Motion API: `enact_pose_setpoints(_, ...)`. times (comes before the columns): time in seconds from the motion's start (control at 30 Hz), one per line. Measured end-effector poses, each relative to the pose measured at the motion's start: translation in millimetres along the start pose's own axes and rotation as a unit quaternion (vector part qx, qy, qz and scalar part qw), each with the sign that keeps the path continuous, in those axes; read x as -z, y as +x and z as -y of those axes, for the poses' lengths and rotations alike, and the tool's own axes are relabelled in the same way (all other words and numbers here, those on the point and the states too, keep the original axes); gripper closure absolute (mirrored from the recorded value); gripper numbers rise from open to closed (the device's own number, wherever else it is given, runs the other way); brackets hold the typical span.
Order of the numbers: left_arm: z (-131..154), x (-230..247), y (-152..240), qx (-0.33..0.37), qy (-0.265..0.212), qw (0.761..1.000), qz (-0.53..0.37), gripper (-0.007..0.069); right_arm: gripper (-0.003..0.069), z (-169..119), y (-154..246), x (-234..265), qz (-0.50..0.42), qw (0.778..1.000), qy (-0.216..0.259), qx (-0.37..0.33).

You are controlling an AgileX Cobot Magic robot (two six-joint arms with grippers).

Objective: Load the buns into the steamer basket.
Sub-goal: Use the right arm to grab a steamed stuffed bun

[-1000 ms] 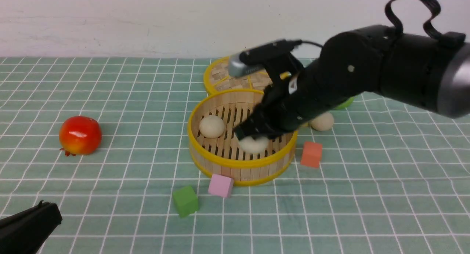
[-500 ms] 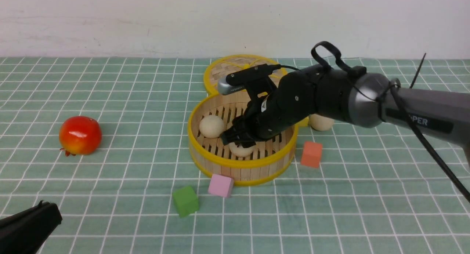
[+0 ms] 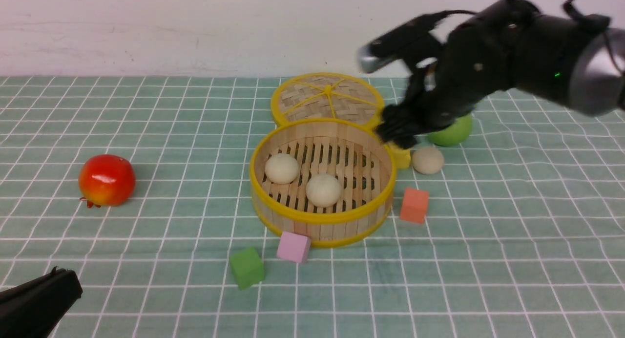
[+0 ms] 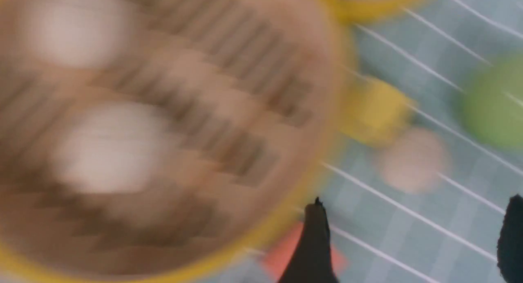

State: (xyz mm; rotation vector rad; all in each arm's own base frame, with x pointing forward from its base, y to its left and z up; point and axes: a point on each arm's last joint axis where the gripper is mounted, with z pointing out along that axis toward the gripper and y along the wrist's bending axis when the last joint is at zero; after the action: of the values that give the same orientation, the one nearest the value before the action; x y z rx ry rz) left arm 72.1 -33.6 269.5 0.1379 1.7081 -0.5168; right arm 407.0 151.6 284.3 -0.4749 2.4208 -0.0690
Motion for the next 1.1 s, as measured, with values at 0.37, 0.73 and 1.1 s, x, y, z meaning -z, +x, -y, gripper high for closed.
enact_pose_setpoints(0.37,0.0,0.0,0.0,0.000,0.000,1.000,0.000,0.0610,0.0103,50.1,20.4,-74.5,-0.010,0.992,-0.028,-0.123)
enact_pose_setpoints(0.73,0.0,0.0,0.0,0.000,0.000,1.000,0.000,0.0605,0.0146,58.1,15.8,-117.0,0.009,0.987,-0.035,-0.154)
enact_pose_setpoints(1.1,0.0,0.0,0.0,0.000,0.000,1.000,0.000,0.0596,0.0387,57.6,15.6,-127.3,0.014,0.989,-0.035,-0.144)
